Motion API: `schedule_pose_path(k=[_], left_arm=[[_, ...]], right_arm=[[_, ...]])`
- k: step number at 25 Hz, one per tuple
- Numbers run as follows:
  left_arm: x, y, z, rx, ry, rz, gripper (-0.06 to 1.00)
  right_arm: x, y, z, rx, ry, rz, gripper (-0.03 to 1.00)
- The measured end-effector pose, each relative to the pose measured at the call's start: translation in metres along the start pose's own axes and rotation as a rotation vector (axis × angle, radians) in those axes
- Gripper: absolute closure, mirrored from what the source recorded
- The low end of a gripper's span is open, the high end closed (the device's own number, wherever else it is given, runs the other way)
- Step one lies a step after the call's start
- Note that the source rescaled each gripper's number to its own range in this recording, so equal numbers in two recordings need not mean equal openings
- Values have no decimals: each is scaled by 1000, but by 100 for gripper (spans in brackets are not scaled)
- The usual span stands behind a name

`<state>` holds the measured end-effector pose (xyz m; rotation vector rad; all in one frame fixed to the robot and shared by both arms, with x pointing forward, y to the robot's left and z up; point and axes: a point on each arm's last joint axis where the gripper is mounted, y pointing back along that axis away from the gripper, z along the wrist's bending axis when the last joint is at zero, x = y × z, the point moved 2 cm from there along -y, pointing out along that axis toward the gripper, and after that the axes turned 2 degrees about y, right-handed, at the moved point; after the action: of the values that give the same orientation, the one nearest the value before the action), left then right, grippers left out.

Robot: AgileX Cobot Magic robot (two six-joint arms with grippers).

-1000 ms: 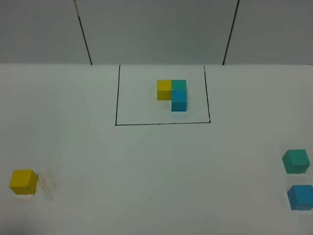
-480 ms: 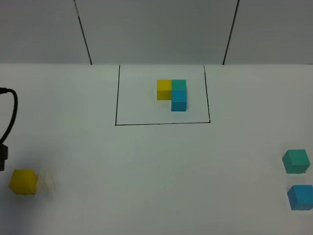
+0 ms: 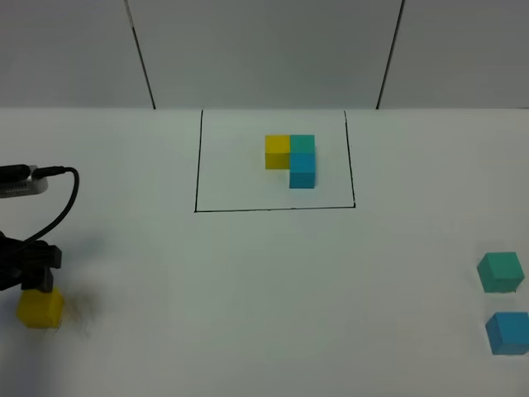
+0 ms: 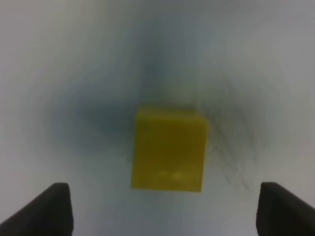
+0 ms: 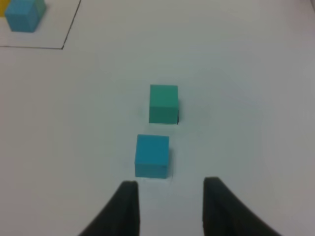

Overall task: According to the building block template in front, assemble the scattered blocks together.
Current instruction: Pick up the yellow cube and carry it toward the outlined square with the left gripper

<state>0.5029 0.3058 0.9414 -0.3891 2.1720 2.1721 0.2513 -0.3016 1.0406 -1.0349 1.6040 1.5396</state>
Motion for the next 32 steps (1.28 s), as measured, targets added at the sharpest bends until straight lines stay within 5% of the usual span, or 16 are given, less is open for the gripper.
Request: schedule_pose_path(k=[15,19,21,23,24,28,32], left_arm=[[-3,-48,-2,-6,3,85,35],[-4,-52,-2,-6,3,82,49],[-5,-52,-2,-5,3,78,66],[-5,-52,-2,-5,2,77,94],[-5,-52,-2,-4,-2,77,94],[-7,-50,-4,3,-130,82,94],[-16,-38,-31,57,-449,77,94]], right_arm=[[0,0,0,0,0,0,97],[0,0,0,0,0,0,97],[0,0,0,0,0,0,97],[0,0,0,0,0,0,97],[0,0,0,0,0,0,97],[0,0,0,0,0,0,97],[0,0,0,0,0,0,97]])
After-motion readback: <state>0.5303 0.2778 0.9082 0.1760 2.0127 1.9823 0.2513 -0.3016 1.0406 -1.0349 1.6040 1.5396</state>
